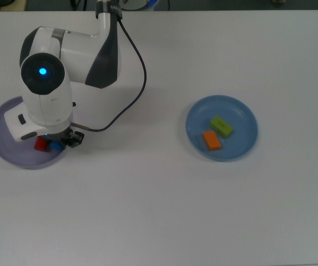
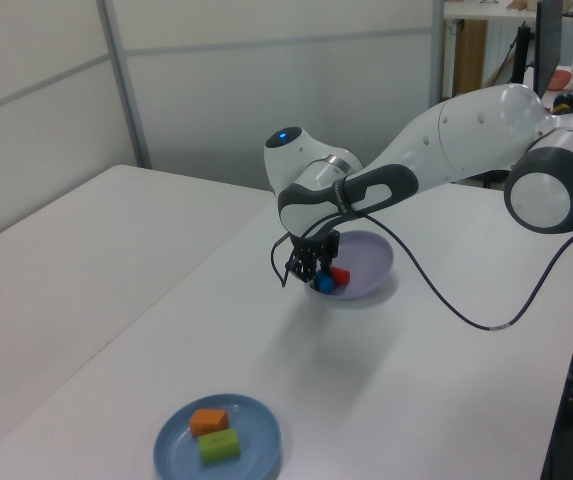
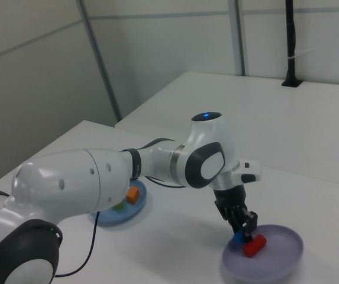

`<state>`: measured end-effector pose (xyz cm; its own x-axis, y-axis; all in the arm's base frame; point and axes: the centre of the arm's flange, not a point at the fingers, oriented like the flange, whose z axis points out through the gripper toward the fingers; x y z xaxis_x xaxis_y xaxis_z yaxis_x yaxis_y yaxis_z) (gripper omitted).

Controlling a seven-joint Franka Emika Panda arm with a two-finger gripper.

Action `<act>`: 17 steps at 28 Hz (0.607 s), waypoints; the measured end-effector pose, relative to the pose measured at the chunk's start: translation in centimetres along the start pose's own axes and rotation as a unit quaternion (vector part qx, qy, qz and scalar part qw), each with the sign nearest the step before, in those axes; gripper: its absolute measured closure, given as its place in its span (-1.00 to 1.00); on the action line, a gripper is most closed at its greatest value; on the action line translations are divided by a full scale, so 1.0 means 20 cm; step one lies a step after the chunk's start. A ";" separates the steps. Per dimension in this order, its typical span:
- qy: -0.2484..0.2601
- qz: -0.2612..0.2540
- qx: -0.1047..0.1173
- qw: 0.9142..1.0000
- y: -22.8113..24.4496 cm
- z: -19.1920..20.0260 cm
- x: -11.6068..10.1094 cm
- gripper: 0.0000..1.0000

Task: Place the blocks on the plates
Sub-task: 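Place the blue block on the lavender plate beside the red block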

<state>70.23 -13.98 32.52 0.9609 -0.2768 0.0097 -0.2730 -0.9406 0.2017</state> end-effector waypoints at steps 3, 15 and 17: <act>-0.001 0.000 -0.001 1.000 0.00 0.01 0.00 0.25; 0.001 -0.007 -0.001 1.000 0.13 0.00 0.02 -0.47; 0.002 -0.010 -0.001 1.000 0.14 0.00 0.02 -0.58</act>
<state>69.80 -16.78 33.19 0.9665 -0.2565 0.0100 -0.2531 -0.9458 0.2033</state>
